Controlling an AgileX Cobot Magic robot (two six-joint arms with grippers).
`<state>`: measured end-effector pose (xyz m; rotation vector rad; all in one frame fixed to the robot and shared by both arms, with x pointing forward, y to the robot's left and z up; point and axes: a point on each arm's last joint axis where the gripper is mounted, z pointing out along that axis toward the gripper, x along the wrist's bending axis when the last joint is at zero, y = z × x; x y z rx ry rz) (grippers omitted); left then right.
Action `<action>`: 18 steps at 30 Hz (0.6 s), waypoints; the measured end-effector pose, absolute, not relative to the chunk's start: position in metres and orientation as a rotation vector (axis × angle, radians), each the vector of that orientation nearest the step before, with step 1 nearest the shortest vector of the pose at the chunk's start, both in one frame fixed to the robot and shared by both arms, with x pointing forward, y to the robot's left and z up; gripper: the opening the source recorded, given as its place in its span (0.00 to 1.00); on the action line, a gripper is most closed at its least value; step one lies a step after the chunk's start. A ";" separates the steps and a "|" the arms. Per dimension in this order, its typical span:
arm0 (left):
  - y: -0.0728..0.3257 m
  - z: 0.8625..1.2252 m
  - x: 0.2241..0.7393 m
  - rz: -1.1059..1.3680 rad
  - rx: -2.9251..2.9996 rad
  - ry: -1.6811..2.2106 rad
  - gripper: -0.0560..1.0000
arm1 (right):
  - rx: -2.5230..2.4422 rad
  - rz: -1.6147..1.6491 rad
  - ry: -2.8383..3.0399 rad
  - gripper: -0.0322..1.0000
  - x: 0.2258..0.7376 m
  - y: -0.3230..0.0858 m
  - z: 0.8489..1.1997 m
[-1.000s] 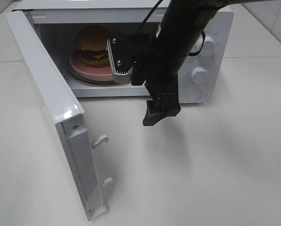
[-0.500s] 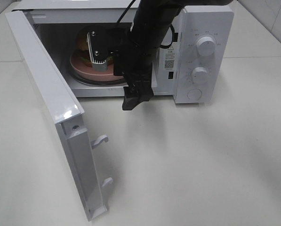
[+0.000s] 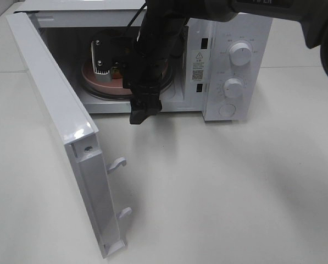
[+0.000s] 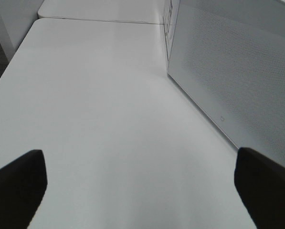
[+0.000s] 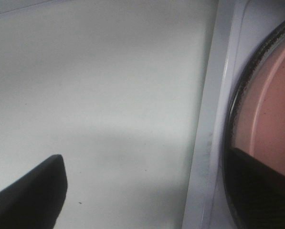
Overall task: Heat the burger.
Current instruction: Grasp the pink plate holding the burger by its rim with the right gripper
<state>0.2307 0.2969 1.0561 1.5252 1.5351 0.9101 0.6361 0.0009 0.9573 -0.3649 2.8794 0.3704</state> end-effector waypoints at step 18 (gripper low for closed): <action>0.297 1.056 0.231 0.910 1.525 1.535 0.99 | -0.318 0.392 2.856 0.84 0.656 0.015 0.940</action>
